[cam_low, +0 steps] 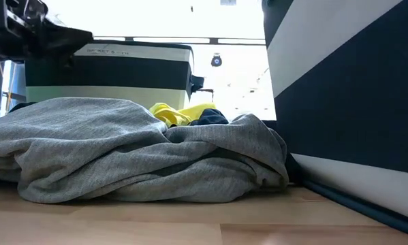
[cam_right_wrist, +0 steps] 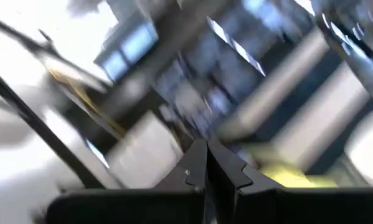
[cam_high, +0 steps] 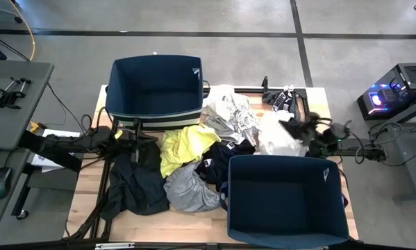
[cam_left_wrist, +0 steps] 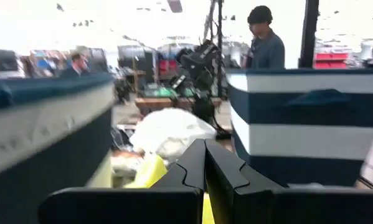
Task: Sort clothes
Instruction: Put the white cloth into the bottom blue laundry bin
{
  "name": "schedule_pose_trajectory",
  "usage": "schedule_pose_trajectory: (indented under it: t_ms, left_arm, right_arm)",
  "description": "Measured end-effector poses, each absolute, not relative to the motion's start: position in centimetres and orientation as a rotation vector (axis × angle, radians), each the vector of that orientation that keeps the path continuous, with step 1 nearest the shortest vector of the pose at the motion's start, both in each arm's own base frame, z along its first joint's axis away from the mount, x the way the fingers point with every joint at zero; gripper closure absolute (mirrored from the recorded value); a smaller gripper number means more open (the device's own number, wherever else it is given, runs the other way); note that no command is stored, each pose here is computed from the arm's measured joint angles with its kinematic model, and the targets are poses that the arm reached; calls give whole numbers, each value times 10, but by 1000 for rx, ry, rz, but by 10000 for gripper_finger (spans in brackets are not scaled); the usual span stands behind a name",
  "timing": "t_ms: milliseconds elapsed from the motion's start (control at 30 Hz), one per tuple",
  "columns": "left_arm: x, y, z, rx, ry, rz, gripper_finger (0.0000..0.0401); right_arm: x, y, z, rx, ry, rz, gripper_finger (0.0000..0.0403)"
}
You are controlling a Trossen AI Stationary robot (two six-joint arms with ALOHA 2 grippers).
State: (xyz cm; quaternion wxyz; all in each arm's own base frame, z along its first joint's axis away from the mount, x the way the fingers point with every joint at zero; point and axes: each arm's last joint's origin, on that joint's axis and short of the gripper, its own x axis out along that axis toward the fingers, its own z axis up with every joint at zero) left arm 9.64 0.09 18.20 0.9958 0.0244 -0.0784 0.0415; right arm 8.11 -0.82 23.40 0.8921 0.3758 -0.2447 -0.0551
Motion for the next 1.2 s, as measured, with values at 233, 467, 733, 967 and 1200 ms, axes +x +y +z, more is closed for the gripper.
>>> schedule_pose_trajectory:
  t_ms: [233, 467, 733, 967, 1200]
  left_arm:
    - [96, 2, 185, 60, -188, 111, 400]
    - [95, 2, 191, 53, -248, 114, 400]
    - [93, 4, 196, 82, -302, 184, 400]
    - [93, 4, 196, 82, -301, 187, 400]
    - [93, 4, 196, -4, -309, 173, 400]
  right_arm:
    - [59, -13, 304, 532, -675, -336, 402]
    - [75, -19, 384, 445, -218, -672, 402]
    - [122, -38, 432, 519, 494, -984, 385]
    - [170, -84, 407, 638, 1021, -842, 275]
    - [172, -138, 328, 795, 1383, -775, 119]
